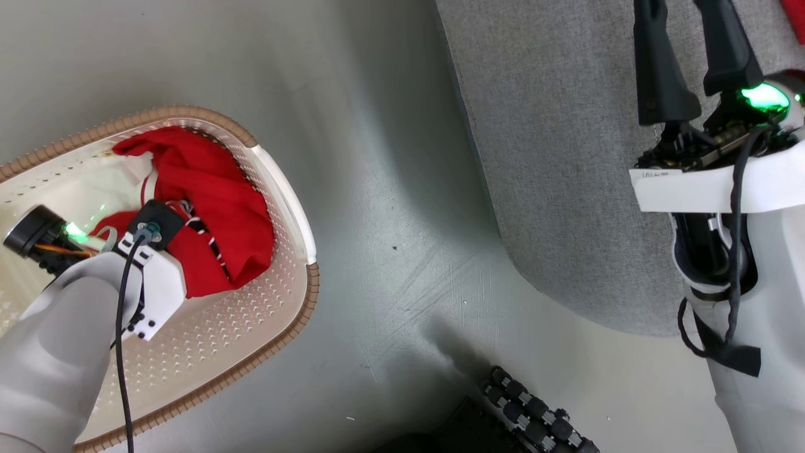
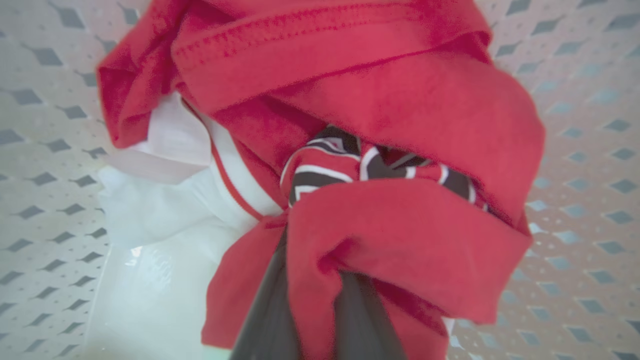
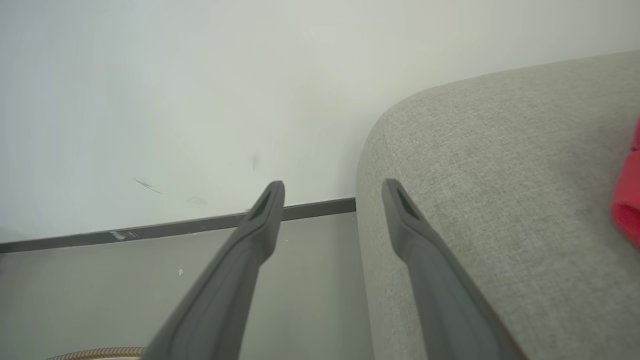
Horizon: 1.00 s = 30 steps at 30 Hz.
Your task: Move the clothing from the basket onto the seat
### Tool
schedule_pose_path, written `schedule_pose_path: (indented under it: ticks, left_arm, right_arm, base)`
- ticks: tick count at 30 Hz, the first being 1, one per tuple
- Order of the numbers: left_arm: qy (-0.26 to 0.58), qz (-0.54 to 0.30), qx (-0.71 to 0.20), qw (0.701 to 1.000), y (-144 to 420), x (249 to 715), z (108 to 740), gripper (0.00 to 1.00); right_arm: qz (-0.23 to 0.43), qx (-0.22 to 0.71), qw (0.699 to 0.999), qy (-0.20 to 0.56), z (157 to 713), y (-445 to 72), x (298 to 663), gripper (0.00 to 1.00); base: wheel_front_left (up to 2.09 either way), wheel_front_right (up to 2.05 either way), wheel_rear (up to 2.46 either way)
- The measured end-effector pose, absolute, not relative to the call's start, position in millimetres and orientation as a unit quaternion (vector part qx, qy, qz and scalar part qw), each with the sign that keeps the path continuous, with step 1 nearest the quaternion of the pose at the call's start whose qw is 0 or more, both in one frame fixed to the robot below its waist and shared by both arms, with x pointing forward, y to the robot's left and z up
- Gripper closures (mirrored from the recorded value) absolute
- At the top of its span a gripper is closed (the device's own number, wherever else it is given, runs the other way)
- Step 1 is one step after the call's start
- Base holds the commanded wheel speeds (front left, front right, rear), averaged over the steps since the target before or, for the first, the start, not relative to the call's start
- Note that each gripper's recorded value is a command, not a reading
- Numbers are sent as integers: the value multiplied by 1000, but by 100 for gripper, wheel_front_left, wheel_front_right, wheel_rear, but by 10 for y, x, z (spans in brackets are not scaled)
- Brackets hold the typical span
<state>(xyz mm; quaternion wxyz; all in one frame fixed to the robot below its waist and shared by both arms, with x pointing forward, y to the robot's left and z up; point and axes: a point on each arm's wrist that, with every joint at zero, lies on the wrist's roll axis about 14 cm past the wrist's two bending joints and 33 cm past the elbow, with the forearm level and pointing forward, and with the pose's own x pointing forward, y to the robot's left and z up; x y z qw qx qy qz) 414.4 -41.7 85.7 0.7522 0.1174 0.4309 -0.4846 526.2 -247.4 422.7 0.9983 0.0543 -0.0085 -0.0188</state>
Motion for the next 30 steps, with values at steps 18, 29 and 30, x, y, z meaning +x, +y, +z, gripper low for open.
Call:
schedule_pose_path:
  ticks: [18,29,30]
  left_arm:
    - [329,-439,43,835,-470,4702,1513,100]
    - [278,-405,3,871,-442,4893,2087,100]
    - [267,-403,-5,875,-460,4929,2183,100]
  right_arm:
    - [4,56,996,-66,4645,-2393,5435,0]
    - [29,56,993,-96,4928,-2274,5459,0]
    - [31,56,993,-97,4947,-2264,5456,0]
  base:
    - [0,0,0]
    - [0,0,0]
    - [0,0,0]
